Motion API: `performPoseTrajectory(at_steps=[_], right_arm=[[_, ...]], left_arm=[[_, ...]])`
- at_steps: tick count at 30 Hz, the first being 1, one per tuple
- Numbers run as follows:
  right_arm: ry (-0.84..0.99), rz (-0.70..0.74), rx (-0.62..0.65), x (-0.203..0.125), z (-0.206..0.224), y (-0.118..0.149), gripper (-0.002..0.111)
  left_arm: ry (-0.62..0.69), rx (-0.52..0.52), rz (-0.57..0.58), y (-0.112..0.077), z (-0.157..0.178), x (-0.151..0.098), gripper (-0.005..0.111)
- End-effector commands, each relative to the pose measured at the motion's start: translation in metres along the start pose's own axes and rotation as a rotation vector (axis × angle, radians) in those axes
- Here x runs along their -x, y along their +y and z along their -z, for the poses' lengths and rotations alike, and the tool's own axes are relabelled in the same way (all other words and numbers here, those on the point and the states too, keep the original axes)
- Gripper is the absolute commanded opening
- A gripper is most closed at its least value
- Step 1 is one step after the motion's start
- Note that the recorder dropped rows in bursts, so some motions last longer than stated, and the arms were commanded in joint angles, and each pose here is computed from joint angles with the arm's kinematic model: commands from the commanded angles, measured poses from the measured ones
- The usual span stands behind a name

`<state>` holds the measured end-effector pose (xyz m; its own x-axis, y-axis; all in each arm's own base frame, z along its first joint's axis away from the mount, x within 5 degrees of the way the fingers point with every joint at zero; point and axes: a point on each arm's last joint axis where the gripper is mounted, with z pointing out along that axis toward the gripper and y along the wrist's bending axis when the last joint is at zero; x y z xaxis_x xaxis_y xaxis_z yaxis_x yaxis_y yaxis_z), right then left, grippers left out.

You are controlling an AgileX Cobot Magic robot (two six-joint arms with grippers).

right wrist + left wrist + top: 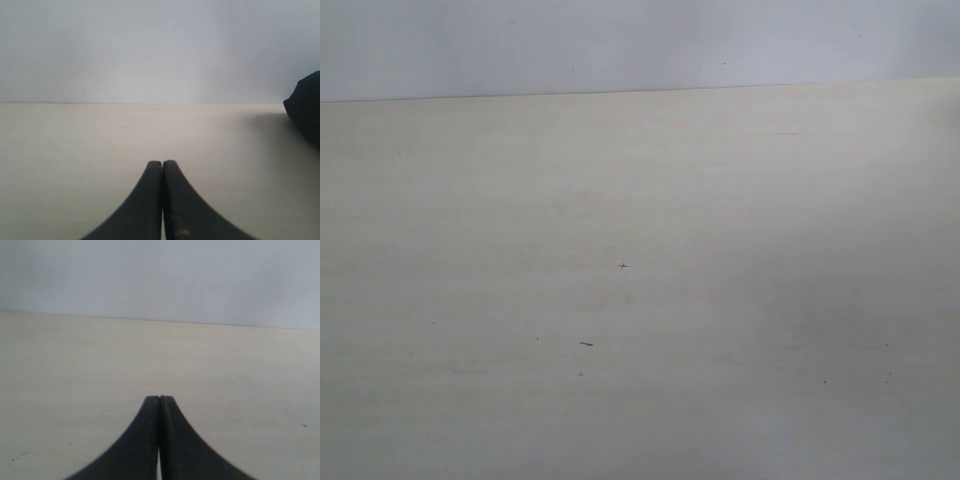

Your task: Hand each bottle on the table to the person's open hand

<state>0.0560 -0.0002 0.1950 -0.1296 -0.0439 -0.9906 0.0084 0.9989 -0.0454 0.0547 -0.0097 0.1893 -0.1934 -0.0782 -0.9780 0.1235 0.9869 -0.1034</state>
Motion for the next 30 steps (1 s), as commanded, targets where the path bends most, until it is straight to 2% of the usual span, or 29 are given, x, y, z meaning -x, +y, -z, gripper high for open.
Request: performPoseTrajectory(at_steps=[1, 30], right_arm=[[-0.009, 0.004, -0.005, -0.0006, 0.0001, -0.0003, 0.0], [-0.002, 0.007, -0.004, -0.0013, 0.0001, -0.0002, 0.0]], left_arm=[[-0.008, 0.001, 0.001, 0.0, 0.0004, 0.0001, 0.0], [-0.008, 0.001, -0.001, 0.0, 0.0004, 0.0001, 0.0]])
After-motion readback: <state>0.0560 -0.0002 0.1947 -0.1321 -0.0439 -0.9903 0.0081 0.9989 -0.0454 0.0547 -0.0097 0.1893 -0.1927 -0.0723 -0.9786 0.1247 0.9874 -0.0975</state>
